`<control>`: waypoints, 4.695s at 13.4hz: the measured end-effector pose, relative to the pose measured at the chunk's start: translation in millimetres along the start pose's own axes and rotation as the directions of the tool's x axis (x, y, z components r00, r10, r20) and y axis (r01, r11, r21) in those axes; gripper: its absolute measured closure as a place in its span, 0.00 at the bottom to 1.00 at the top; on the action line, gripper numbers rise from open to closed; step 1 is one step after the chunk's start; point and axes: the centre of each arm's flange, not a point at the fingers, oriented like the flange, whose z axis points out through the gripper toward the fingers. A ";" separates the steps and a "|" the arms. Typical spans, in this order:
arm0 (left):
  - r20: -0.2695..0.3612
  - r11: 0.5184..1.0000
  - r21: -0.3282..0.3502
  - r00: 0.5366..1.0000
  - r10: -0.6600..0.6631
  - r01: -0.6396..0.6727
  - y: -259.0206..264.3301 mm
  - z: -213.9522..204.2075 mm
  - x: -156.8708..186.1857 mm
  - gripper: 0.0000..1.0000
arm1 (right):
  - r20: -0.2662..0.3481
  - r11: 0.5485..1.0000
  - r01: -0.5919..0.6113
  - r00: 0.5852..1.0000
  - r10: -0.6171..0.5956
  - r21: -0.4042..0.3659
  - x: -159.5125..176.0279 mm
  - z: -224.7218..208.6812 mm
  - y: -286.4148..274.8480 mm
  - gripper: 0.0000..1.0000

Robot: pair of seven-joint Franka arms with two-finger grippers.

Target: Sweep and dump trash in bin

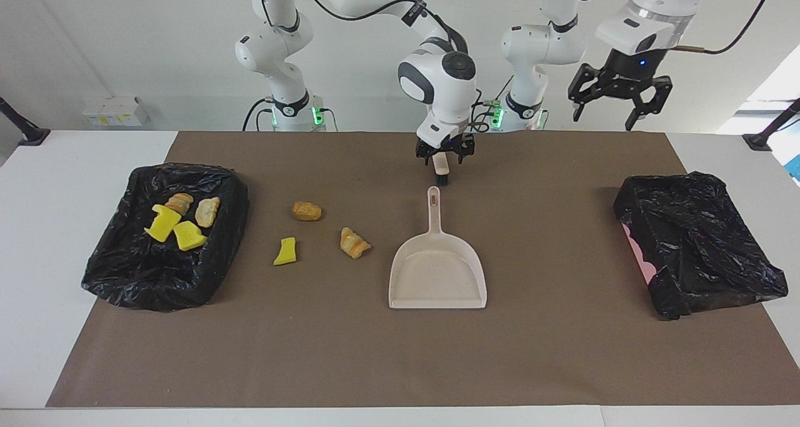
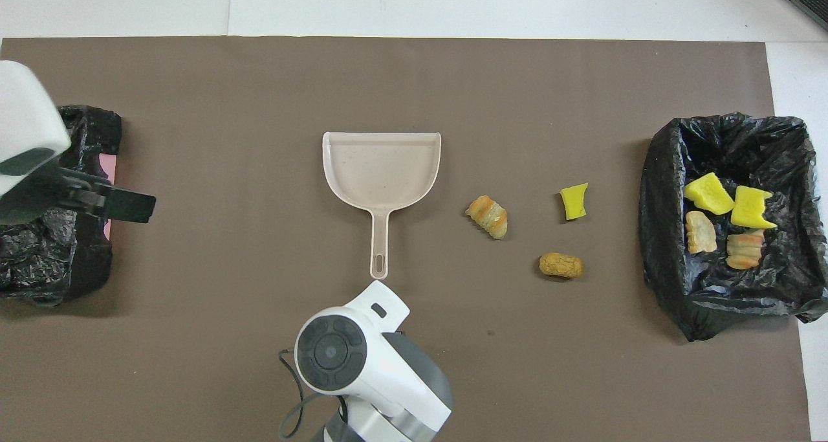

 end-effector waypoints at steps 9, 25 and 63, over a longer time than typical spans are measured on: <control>0.039 0.997 -0.018 0.996 -0.076 0.076 184.0 165.6 46.5 0.00 | 0.074 0.999 0.046 0.996 -0.047 0.016 -122.7 28.2 21.5 0.04; 0.048 0.975 -0.006 0.974 -0.222 0.222 244.1 306.1 19.8 0.24 | 0.136 0.993 -0.115 0.985 0.110 0.032 -112.6 22.1 37.6 0.74; 0.170 0.508 -0.054 0.493 0.853 -0.860 179.9 289.1 -24.9 0.69 | 0.086 0.989 0.132 0.988 -0.126 -0.065 105.3 14.1 237.8 0.74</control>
